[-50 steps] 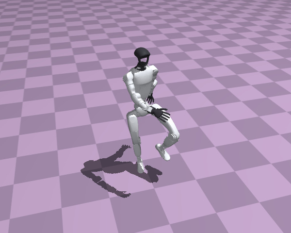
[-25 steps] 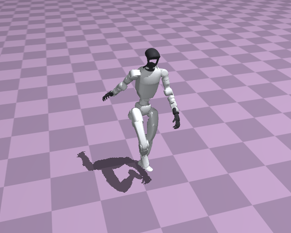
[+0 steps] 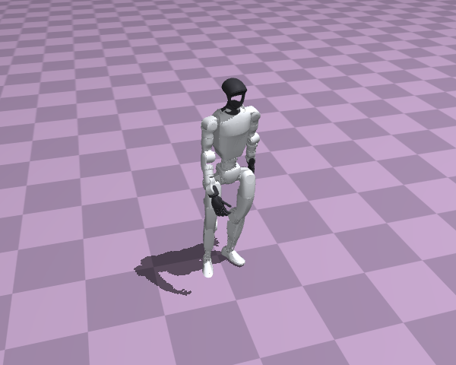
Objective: In place motions
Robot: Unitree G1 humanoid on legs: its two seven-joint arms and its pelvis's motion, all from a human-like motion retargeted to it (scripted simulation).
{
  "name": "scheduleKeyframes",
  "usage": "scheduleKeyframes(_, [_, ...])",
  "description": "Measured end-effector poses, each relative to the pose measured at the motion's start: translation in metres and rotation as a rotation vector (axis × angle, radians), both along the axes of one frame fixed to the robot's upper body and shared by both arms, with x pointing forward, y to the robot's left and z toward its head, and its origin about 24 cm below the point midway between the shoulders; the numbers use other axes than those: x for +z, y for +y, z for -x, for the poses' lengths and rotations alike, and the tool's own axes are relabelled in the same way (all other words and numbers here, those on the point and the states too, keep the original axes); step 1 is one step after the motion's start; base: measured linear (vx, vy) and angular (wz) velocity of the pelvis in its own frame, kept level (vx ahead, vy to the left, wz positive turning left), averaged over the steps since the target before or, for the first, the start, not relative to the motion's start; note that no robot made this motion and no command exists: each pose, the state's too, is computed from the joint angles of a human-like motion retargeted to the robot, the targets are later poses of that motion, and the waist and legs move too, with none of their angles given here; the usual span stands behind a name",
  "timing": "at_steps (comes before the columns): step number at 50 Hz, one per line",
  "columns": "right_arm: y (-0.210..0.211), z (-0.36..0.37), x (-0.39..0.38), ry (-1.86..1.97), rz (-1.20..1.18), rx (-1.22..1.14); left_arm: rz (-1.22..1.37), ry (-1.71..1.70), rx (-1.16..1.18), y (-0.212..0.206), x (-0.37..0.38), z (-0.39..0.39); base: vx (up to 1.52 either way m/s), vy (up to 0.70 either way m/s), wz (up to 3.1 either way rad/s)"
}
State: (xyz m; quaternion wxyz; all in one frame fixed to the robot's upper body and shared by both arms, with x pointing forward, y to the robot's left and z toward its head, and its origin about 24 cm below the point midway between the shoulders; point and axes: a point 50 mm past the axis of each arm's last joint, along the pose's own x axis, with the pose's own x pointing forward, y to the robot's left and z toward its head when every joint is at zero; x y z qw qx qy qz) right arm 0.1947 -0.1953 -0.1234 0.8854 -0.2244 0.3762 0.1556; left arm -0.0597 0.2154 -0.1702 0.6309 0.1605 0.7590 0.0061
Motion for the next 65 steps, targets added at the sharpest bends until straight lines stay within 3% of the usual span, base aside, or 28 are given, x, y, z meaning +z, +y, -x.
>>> scheduleKeyframes(5, [-0.016, 0.051, -0.026, 0.174, 0.161, -0.138, -0.001, 0.030, 0.035, -0.006, -0.001, 0.003, 0.09, -0.07, 0.93])
scheduleKeyframes(10, [-0.010, 0.128, -0.050, 0.502, 0.038, -0.325, 0.077, -0.120, -0.038, -0.012, -0.008, -0.034, 0.04, -0.05, 0.60])
scheduleKeyframes(15, [-0.006, 0.197, -0.054, 0.724, 0.079, -0.500, 0.094, -0.152, -0.125, -0.012, -0.008, -0.048, 0.07, -0.05, 0.49])
scheduleKeyframes(20, [-0.005, 0.239, -0.050, 0.895, 0.076, -0.527, 0.116, -0.145, -0.127, -0.015, -0.009, -0.044, 0.08, -0.02, -0.03])
scheduleKeyframes(35, [-0.011, 0.211, -0.052, 0.847, 0.083, -0.384, 0.169, -0.027, -0.089, -0.020, -0.007, -0.018, 0.00, -0.01, -0.26])
scheduleKeyframes(45, [-0.005, 0.194, -0.054, 0.698, 0.153, -0.424, 0.187, -0.064, -0.133, -0.022, -0.009, -0.034, -0.01, 0.00, -0.06])
scheduleKeyframes(65, [-0.014, 0.220, -0.051, 0.805, 0.173, -0.479, 0.219, -0.028, -0.151, -0.025, -0.009, -0.028, 0.00, 0.00, 0.00])
